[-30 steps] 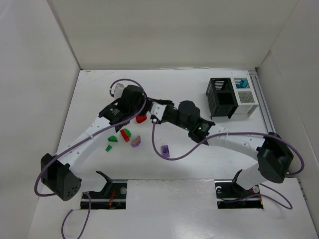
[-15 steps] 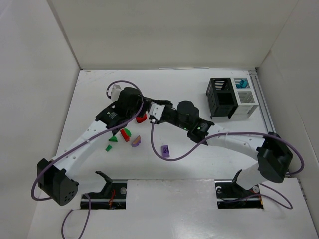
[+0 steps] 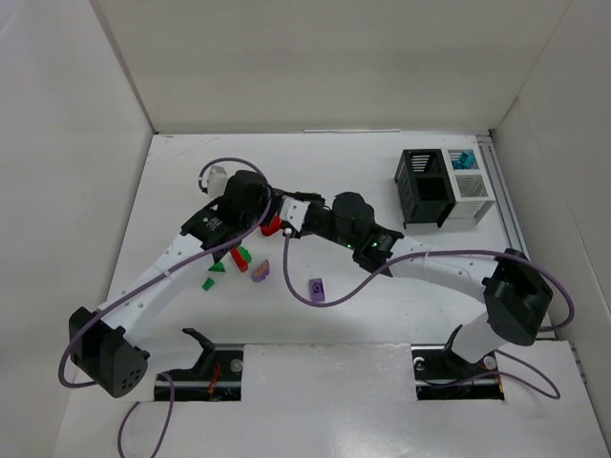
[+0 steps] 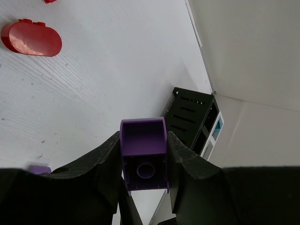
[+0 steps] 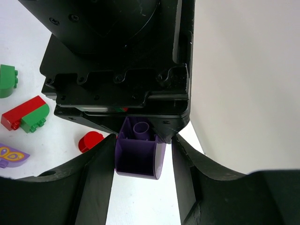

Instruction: Sort the legos into containers by color

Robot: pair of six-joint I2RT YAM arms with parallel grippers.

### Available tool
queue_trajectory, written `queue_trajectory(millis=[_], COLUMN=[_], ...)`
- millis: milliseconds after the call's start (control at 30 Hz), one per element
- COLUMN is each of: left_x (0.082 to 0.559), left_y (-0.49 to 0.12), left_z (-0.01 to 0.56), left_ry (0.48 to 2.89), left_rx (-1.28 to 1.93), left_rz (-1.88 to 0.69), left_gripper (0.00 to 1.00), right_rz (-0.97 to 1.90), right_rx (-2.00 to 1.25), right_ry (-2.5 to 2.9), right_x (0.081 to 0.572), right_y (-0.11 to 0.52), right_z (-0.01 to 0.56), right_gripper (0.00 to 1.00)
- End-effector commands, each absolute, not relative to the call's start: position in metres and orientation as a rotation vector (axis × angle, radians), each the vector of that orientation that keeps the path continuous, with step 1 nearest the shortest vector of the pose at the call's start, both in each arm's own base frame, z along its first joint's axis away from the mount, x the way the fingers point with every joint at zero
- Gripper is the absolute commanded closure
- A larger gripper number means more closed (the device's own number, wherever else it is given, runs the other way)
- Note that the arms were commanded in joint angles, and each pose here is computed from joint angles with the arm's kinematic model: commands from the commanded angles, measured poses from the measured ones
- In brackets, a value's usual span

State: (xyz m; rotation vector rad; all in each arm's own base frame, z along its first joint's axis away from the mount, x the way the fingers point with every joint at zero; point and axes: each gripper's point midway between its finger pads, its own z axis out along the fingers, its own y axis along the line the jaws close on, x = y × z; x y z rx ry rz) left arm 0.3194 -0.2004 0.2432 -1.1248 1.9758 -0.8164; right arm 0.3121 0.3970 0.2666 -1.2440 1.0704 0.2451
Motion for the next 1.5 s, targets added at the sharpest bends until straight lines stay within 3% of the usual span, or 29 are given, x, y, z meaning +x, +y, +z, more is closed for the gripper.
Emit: queue_trajectory(millis=[0,33,267,700,933,967,1067,1100,1167,1367,1467], left_x=[0.304,0.304,0.302,0.303,0.303,0.304,0.304,0.305,0.306,0.312,0.315], left_y=[-0.203,-0.202,-0.196,-0.19,-0.189,-0.19,-0.189,-0.19,-0.19,-0.195,-0.196], left_z=[0.277,0.272,0.28,0.277,0.285,0.287,0.286,0.288,0.29,0.281,0.272], left_ry=[1.925,1.934,1.898,1.886,1.861,1.854,1.864,1.859,1.857,1.889,1.919], left_rx=[-1.062,-1.064,-1.055,-1.08,-1.043,-1.031,-1.003,-0.988,-0.955,-0.917,-0.88], left_rz=[-0.928,-0.919,-0.922,-0.886,-0.906,-0.912,-0.896,-0.897,-0.892,-0.848,-0.807], left_gripper=[1.0,1.0,0.87,0.85,0.64,0.56,0.47,0.36,0.3,0.29,0.24], right_rz=[0.196,0.202,0.228,0.335,0.285,0.278,0.23,0.229,0.233,0.253,0.271], right_rx=[-1.238,-1.233,-1.206,-1.264,-1.225,-1.24,-1.21,-1.205,-1.185,-1.166,-1.216], right_ry=[1.145,1.151,1.136,1.139,1.163,1.168,1.207,1.225,1.244,1.294,1.337], right_x=[0.327,0.326,0.317,0.281,0.277,0.277,0.289,0.291,0.301,0.32,0.32], right_y=[0.39,0.39,0.382,0.366,0.343,0.342,0.328,0.325,0.316,0.291,0.287], right_z=[0.256,0.256,0.27,0.263,0.276,0.272,0.272,0.27,0.271,0.272,0.26], right_gripper=[0.9,1.0,1.0,1.0,1.0,1.0,1.0,1.0,1.0,1.0,1.0])
